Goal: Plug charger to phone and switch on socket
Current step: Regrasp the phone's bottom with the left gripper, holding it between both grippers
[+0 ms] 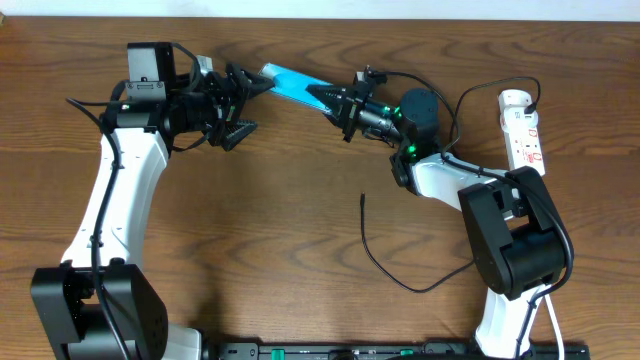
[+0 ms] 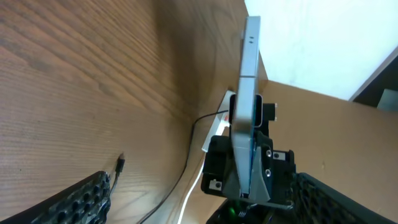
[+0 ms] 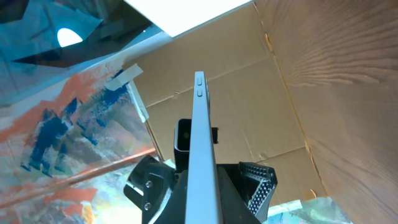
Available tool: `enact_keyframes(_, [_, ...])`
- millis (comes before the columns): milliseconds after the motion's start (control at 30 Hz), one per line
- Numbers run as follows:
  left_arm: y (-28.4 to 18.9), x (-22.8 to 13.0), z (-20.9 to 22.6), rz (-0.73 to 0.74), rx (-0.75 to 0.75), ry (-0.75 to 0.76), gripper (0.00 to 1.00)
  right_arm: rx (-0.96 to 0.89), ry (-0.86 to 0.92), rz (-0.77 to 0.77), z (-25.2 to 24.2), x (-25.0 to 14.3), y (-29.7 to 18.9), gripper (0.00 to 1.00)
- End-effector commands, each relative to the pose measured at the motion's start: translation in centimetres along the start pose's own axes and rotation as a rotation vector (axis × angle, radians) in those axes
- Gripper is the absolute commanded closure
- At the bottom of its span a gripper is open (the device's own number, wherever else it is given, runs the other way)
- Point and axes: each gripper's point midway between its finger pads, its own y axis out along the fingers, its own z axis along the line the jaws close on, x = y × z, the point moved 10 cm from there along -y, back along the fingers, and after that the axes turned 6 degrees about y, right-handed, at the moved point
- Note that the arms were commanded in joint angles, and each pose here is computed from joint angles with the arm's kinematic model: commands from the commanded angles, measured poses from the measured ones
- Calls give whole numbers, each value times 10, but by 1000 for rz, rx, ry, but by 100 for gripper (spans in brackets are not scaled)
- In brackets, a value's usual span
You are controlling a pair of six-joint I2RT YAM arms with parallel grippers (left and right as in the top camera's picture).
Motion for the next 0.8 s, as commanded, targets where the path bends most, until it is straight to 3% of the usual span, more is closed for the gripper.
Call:
enact_keyframes(0, [3,2,-1,-11,3,-23,8,31,-4,-11,2,-7,6,99])
enact_keyframes(333, [16,1,-14,-76,10,22,7,101,-27,-23,-2,-29,27,99])
enact_keyframes(667, [17,3,-14,-123,30,-68,8,117,-44,-14,-4,-38,34,99])
enact_keyframes(767, [17,4,-13,-137,35,-90,16,117,-61,-15,-4,-38,34,99])
